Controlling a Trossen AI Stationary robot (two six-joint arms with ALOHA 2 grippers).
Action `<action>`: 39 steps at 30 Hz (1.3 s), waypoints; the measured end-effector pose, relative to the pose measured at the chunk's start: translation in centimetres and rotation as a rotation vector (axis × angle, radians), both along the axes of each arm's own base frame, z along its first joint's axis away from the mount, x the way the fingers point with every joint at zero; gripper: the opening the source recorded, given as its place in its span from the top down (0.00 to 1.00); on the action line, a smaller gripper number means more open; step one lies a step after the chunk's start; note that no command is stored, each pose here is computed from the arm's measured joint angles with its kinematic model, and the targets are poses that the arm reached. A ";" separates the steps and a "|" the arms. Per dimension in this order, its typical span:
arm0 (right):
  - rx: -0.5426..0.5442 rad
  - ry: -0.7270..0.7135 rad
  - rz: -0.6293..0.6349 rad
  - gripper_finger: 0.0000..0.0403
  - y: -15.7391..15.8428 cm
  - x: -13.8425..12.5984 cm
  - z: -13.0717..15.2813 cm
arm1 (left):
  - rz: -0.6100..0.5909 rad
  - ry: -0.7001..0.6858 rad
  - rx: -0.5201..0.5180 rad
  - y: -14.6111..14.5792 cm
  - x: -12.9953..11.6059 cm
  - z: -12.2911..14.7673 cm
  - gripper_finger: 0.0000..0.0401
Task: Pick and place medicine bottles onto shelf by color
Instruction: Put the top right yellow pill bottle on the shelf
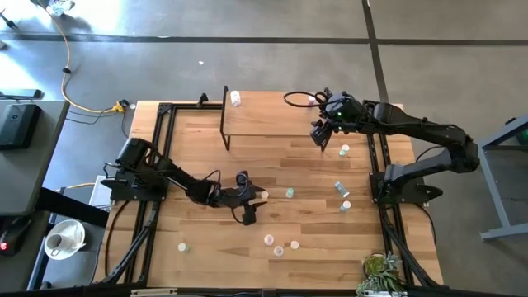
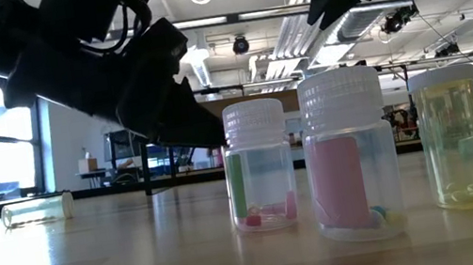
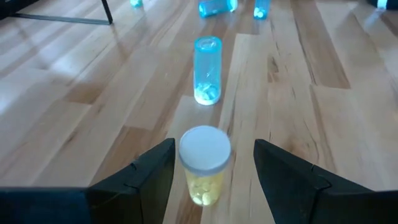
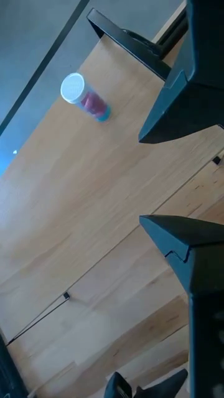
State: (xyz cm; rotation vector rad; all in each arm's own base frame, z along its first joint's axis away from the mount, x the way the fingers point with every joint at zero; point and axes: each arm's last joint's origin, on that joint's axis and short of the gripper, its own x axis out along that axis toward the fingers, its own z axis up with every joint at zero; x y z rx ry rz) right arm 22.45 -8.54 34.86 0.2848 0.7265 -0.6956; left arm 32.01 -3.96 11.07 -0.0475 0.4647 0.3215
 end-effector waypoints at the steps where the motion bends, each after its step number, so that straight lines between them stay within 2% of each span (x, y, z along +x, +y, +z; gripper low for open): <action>1: 0.000 0.000 0.000 0.53 0.0 0.0 0.0 | 0.001 -0.003 0.000 0.0 0.0 0.0 0.48; 7: 0.000 0.000 0.000 0.53 0.0 0.0 0.0 | 0.026 -0.004 0.014 0.1 0.0 0.0 0.50; 21: 0.000 0.000 0.000 0.53 0.0 0.0 0.0 | 0.034 -0.002 0.019 0.1 0.0 0.0 0.70; 32: 0.001 0.001 -0.001 0.53 0.0 0.0 0.0 | 0.029 0.001 0.024 0.2 0.0 0.1 0.72; 39: 0.014 0.002 -0.013 0.53 0.0 -0.1 -0.1 | 0.000 -0.056 -0.002 1.2 0.0 2.1 0.72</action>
